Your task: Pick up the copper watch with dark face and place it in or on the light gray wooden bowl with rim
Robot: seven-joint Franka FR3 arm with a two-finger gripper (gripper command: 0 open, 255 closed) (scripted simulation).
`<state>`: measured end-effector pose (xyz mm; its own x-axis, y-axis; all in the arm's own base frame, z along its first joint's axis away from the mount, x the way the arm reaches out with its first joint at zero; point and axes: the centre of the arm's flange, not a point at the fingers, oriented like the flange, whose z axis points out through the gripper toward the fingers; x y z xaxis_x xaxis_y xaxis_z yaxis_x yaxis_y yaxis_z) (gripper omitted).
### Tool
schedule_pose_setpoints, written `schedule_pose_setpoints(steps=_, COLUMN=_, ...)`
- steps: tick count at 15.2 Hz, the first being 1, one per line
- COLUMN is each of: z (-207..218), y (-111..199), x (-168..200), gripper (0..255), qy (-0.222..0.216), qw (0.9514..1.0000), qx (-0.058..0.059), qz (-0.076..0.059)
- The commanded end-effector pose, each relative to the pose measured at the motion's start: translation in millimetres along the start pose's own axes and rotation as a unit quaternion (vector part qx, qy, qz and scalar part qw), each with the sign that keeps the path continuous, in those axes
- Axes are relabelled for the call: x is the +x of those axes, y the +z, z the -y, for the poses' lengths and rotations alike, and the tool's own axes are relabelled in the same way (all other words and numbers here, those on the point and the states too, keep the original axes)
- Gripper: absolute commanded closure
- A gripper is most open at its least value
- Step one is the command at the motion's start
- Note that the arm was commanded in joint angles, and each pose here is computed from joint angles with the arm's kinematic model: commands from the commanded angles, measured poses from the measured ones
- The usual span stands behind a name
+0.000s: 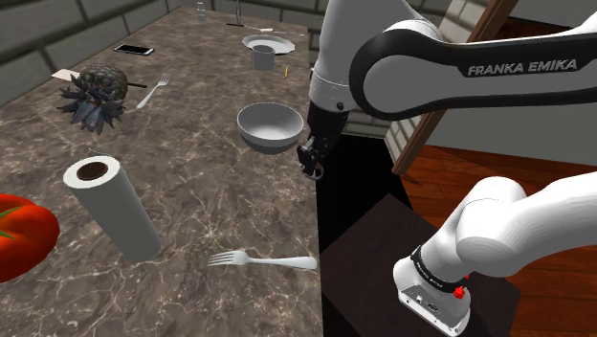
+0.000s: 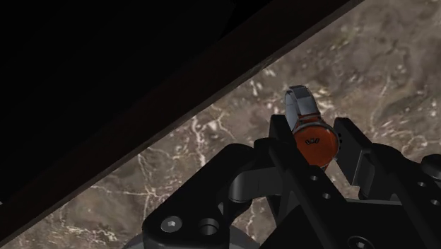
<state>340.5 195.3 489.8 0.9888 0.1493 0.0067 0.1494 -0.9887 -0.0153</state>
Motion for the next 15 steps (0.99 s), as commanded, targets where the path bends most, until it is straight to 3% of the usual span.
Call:
schedule_pose_setpoints(steps=1, z=0.4, y=-11.7, x=0.5, gripper=255, qy=0.0, qw=1.0, qx=0.0, qz=0.0)
schedule_pose_setpoints(steps=15, z=1.6, y=-85.6, x=1.0, gripper=255, qy=0.0, qw=1.0, qx=0.0, qz=0.0)
